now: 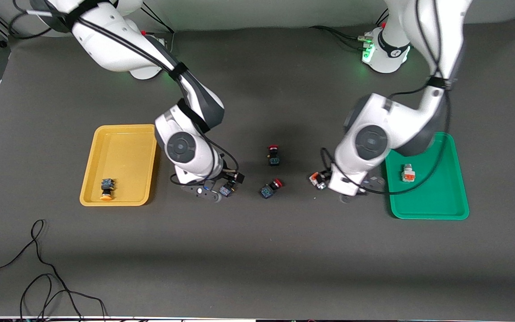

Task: Place green and yellow buttons in trays
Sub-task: 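Grasp the second yellow button with the right gripper while the left gripper grasps green, then place the yellow button in the yellow tray while the left gripper places green in green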

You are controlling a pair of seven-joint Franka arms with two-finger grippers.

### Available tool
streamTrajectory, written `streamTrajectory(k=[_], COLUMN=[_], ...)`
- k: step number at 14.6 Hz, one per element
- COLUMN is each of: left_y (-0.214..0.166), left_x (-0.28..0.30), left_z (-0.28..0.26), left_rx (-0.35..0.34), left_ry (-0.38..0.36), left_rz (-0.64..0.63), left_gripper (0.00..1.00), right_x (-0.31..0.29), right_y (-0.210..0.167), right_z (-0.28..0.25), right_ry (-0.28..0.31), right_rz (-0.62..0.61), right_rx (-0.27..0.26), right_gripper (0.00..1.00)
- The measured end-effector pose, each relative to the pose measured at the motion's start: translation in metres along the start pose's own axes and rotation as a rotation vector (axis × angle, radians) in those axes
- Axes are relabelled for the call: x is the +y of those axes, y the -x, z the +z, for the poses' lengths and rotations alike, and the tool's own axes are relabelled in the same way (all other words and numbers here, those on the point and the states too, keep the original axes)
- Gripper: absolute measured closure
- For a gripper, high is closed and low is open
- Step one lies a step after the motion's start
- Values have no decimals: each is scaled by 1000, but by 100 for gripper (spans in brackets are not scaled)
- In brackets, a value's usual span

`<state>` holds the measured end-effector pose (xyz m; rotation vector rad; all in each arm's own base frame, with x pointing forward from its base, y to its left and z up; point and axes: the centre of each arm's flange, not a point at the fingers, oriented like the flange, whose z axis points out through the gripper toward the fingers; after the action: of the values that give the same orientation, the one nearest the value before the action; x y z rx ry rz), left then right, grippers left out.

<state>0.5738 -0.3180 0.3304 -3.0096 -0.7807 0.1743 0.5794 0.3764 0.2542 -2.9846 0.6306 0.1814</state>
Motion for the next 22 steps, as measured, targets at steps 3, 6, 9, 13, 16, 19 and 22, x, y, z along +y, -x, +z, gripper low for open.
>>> streamTrajectory(k=[3, 6, 9, 13, 16, 19, 22], left_y=[7, -4, -8, -10, -10, -10, -13], left_x=[9, 9, 11, 12, 12, 13, 15], left_z=[16, 52, 100, 143, 148, 146, 133], left_rx=[-1, -4, -9, -18, -20, -18, -11], left_ry=[0, 1, 13, 12, 9, 12, 19], left_rz=[-84, -109, -113, -114, -114, -113, -111], left_gripper=[0, 0, 0, 4, 39, 59, 59], right_x=[2, 4, 9, 10, 15, 29, 66], right_y=[-9, -16, -21, -26, -34, -47, -71], right_z=[29, 62, 90, 85, 73, 32, -51], right_ry=[-2, -18, -30, -25, 14, 80, 116], right_rz=[11, 7, 14, 21, 29, -5, -39], right_rx=[29, 45, 47, 46, 36, 19, -21], right_gripper=[0, 0, 6, 39, 56, 56, 56])
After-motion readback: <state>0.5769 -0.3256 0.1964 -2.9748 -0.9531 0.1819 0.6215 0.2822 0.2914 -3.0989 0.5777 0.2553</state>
